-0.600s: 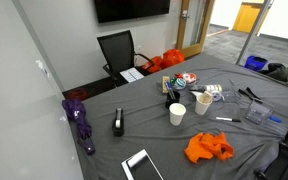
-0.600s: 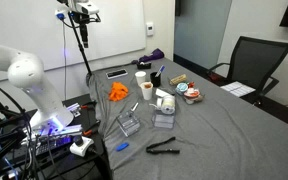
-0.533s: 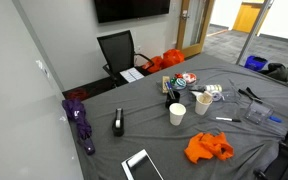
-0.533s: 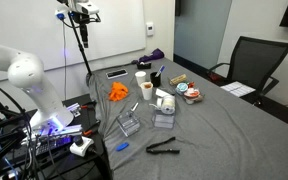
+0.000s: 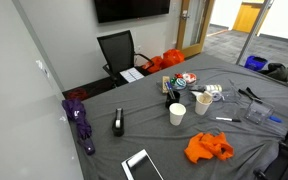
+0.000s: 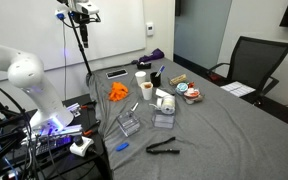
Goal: Move the black tongs to the left.
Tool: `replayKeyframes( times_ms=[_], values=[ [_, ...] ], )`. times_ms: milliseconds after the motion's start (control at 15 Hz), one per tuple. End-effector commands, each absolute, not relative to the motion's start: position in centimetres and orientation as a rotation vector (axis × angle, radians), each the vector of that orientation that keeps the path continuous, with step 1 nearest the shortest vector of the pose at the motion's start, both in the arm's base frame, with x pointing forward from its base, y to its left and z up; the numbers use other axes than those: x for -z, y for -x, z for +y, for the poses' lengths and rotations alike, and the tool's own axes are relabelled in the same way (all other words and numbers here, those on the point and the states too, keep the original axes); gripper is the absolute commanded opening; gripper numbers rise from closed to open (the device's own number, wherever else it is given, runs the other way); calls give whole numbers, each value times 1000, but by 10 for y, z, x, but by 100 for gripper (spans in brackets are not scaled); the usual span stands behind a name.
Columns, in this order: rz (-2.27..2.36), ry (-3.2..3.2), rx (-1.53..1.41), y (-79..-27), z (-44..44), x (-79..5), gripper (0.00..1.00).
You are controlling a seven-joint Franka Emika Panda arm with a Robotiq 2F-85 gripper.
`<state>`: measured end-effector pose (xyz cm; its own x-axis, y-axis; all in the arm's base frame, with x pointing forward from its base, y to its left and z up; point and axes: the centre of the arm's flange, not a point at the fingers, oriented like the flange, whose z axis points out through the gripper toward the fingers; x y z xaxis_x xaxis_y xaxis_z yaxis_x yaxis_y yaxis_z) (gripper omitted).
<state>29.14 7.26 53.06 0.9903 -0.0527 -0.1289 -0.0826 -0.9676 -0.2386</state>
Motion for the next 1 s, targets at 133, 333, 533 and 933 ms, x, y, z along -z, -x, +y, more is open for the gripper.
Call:
replayKeyframes(
  times_ms=[133,333,533,933],
  values=[
    [100,2889,-178,-291,73,-531,100],
    [100,2889,-178,-291,73,-531,100],
    [100,2889,-178,-291,73,-531,100],
    [74,2877,-184,-296,64,-527,100]
  ],
)
